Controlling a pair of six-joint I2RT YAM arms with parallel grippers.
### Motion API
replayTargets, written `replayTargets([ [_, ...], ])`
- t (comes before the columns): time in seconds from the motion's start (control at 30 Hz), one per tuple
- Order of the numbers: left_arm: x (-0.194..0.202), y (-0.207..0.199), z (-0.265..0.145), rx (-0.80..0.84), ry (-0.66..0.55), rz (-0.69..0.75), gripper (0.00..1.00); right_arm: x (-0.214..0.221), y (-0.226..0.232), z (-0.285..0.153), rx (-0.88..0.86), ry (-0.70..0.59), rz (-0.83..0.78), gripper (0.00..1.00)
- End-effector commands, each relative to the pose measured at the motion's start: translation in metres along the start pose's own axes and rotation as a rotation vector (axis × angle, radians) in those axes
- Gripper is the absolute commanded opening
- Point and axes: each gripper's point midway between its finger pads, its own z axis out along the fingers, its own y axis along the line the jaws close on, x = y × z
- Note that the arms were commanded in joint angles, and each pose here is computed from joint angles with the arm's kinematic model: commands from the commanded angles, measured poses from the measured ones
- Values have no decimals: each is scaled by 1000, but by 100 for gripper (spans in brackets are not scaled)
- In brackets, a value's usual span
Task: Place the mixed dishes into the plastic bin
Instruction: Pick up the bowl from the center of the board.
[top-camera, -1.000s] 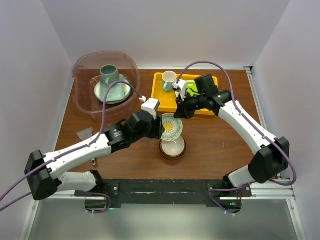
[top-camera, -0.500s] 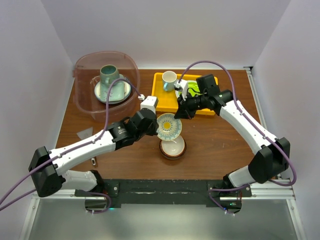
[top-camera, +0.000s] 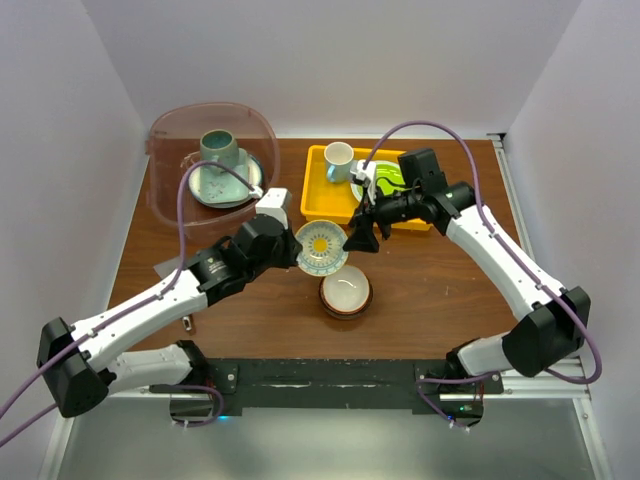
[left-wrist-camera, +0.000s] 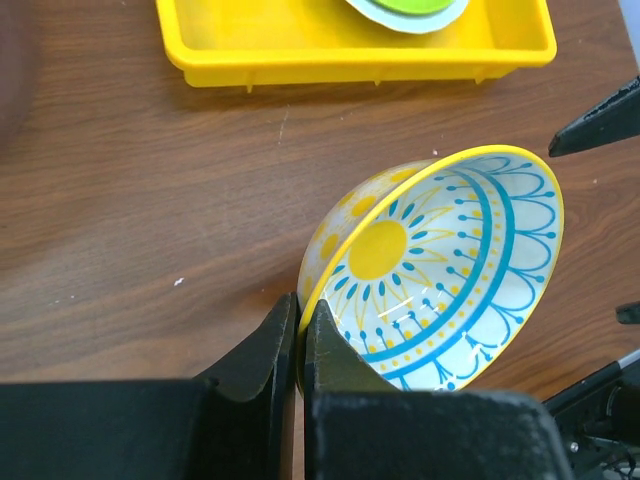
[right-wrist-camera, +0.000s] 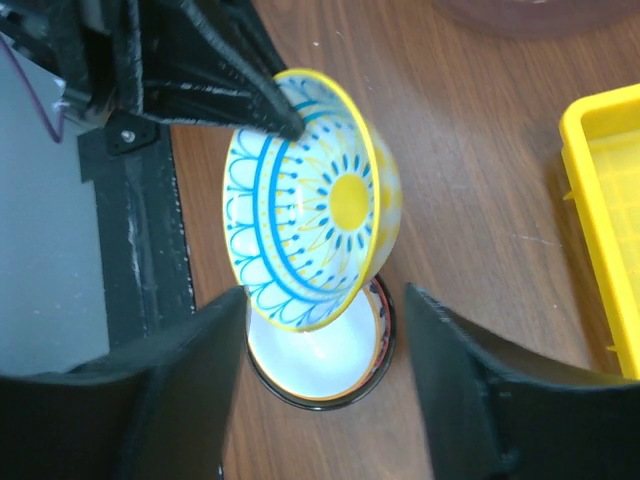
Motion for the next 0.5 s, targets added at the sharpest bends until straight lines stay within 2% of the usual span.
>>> replayTargets([
  [0.0, -39, -7, -13, 77, -127, -89, 0, -23, 16, -16, -29, -60, -97, 79],
  [0.17, -47, 3, -23, 67, -156, -94, 0, -22, 16, -21, -21, -62, -121, 84],
  [0.47, -69, 13, -39, 43, -211, -76, 0, -19, 14, -25, -10, -64, -117, 86],
])
